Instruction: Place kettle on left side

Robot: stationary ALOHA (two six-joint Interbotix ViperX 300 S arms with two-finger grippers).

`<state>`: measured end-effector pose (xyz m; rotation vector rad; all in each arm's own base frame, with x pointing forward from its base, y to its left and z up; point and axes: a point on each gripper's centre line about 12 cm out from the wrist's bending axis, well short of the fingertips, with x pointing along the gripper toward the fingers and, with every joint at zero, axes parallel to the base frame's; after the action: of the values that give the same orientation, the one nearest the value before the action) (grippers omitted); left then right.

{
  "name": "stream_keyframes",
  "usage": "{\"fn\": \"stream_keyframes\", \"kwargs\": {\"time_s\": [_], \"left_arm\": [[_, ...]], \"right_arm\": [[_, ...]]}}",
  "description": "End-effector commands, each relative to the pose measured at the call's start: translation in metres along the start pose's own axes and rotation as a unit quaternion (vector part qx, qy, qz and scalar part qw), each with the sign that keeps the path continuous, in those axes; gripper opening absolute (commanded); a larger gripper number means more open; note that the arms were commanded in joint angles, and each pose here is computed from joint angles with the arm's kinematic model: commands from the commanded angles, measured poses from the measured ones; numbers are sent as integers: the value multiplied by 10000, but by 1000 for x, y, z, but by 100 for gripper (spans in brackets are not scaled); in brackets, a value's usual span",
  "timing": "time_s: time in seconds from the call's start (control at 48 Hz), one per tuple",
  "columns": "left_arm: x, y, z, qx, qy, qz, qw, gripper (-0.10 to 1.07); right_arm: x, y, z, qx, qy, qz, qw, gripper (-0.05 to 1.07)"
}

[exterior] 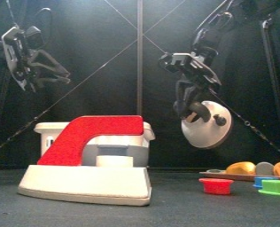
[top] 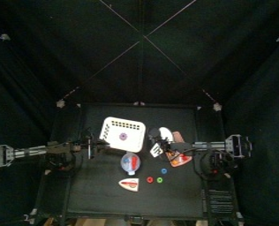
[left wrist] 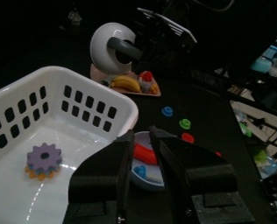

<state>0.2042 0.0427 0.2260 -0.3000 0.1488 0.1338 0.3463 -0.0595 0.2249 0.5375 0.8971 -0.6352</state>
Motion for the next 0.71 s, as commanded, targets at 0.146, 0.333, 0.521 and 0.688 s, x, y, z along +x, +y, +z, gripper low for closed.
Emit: {"fn": "stream_keyframes", "kwargs": {"time_s": [0.146, 0.333, 0.521, 0.688], "left_arm": [[-2, -3, 8, 55, -155, -49, 9999, 65], [-6, -2, 4, 204, -159, -27, 9997, 65], [-8, 3, 4, 116, -210, 88, 9997, 65], [-9, 6, 4, 117, -234, 171, 9995, 65]], "right_arm": [[-31, 27, 18, -8, -580, 822, 9949, 54], [-58, 61, 24, -94, -1216, 1978, 9726, 54], [-65, 98, 29, -200, -1882, 3255, 9264, 54], [-59, 112, 29, -224, -2040, 3649, 9081, 54]]}}
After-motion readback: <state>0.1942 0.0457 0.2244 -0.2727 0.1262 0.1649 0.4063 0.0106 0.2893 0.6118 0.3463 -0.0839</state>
